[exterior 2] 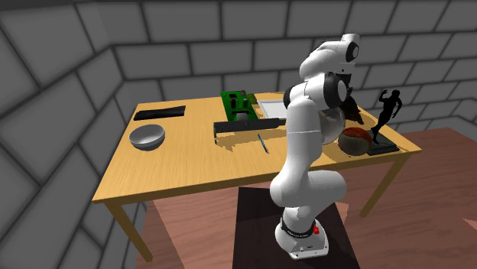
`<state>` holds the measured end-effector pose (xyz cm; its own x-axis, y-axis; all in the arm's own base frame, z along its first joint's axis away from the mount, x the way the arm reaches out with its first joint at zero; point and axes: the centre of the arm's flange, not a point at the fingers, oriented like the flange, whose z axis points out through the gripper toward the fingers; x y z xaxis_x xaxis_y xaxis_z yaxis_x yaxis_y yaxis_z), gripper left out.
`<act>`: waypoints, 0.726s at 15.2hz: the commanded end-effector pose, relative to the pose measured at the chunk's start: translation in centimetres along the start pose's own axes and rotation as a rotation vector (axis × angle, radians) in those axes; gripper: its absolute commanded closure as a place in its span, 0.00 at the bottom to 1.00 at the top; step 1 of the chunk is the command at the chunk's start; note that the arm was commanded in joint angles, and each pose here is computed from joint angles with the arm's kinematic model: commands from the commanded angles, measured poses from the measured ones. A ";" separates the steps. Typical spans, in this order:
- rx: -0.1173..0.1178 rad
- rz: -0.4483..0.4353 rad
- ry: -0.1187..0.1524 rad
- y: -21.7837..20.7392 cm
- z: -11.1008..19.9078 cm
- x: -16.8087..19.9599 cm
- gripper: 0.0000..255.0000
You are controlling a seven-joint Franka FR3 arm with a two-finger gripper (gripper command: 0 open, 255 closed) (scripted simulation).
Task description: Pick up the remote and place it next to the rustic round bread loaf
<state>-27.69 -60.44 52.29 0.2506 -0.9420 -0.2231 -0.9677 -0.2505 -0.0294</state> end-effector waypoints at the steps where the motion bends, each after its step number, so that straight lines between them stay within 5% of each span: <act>1: 0.003 -0.002 -0.001 1.5 0.5 0.4 1.00; 11: 0.003 -0.002 -0.001 1.6 5.6 1.6 1.00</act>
<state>-30.69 -61.71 49.01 0.2517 -0.9571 -0.1433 -0.9620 -0.2636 0.0709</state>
